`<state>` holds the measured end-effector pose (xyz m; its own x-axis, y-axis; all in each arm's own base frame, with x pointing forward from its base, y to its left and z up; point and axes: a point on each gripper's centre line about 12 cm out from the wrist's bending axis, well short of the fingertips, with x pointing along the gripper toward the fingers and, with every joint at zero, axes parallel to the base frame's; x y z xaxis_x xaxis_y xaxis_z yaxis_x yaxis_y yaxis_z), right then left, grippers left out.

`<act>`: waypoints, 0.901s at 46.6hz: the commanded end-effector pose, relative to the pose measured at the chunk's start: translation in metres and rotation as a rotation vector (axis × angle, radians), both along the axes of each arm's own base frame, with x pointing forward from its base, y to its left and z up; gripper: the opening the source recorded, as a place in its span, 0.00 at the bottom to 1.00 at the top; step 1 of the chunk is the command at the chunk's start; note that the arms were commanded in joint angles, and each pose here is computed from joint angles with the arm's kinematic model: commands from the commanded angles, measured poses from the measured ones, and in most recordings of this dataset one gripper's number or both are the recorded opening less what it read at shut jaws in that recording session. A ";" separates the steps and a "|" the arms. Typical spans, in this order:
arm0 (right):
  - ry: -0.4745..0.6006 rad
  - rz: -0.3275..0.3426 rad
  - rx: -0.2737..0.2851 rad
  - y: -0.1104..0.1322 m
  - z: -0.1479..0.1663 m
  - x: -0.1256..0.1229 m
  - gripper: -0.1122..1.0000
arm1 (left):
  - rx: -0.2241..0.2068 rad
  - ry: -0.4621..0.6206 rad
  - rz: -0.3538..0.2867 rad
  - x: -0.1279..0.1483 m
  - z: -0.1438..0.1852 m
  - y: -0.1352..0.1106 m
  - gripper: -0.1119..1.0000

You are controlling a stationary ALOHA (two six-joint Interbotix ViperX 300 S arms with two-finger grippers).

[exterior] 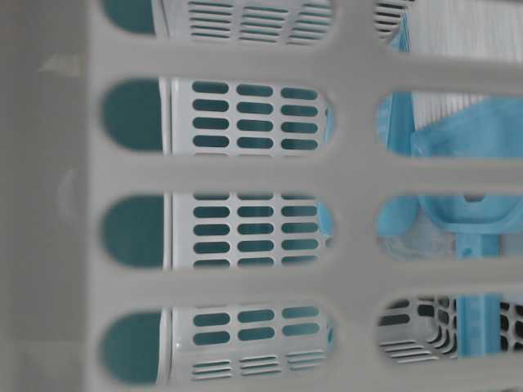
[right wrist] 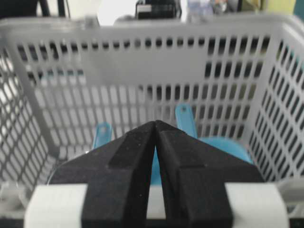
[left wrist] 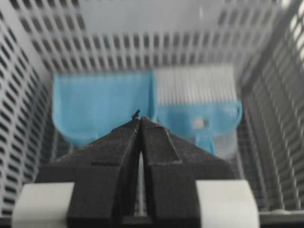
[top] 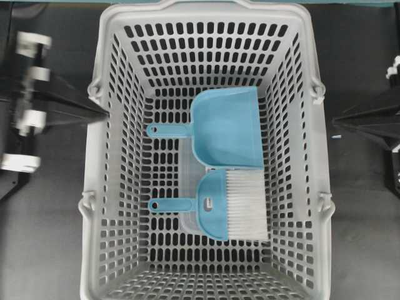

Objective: Pick up the hand brush from the shopping basket with the left arm.
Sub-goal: 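Move the left gripper from the side toward the basket, then lower the open left gripper over the blue hand brush handle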

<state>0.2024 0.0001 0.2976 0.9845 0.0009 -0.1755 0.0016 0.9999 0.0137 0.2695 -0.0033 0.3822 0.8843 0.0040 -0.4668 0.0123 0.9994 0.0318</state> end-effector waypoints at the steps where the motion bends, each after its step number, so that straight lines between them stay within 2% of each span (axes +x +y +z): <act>1: 0.000 -0.001 0.002 0.000 0.008 0.002 0.10 | 0.008 0.101 -0.008 0.018 0.005 -0.003 0.10; 6: 0.014 0.000 0.003 0.000 0.006 0.002 0.10 | 0.019 0.234 -0.033 0.040 -0.004 -0.012 0.10; 15: 0.023 0.000 -0.001 0.000 0.005 0.001 0.10 | 0.028 0.359 -0.054 0.068 -0.008 -0.022 0.10; 18: 0.020 -0.002 -0.001 -0.001 0.006 0.001 0.14 | 0.032 0.398 -0.062 0.075 -0.009 -0.026 0.10; 21: 0.020 -0.004 -0.001 -0.001 0.006 0.001 0.25 | 0.038 0.457 -0.067 0.080 -0.013 -0.029 0.10; 24: 0.020 -0.007 -0.001 -0.001 0.006 0.001 0.40 | 0.042 0.518 -0.064 0.085 -0.018 -0.029 0.10; 31: 0.023 -0.010 -0.003 -0.002 0.005 0.001 0.76 | 0.043 0.572 -0.060 0.093 -0.028 -0.030 0.11; 33: 0.021 -0.011 -0.003 -0.002 0.005 0.001 0.81 | 0.036 0.586 -0.052 0.095 -0.032 -0.030 0.16; 42: 0.020 -0.019 -0.003 -0.004 0.004 0.000 0.81 | 0.047 0.636 -0.083 0.107 -0.050 -0.045 0.65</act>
<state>0.2004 -0.0029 0.2929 0.9756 -0.0136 -0.2191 0.0163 0.9998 0.0107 0.3717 -0.0383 0.3257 0.4154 -0.0086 -0.9096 0.0979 0.9946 0.0353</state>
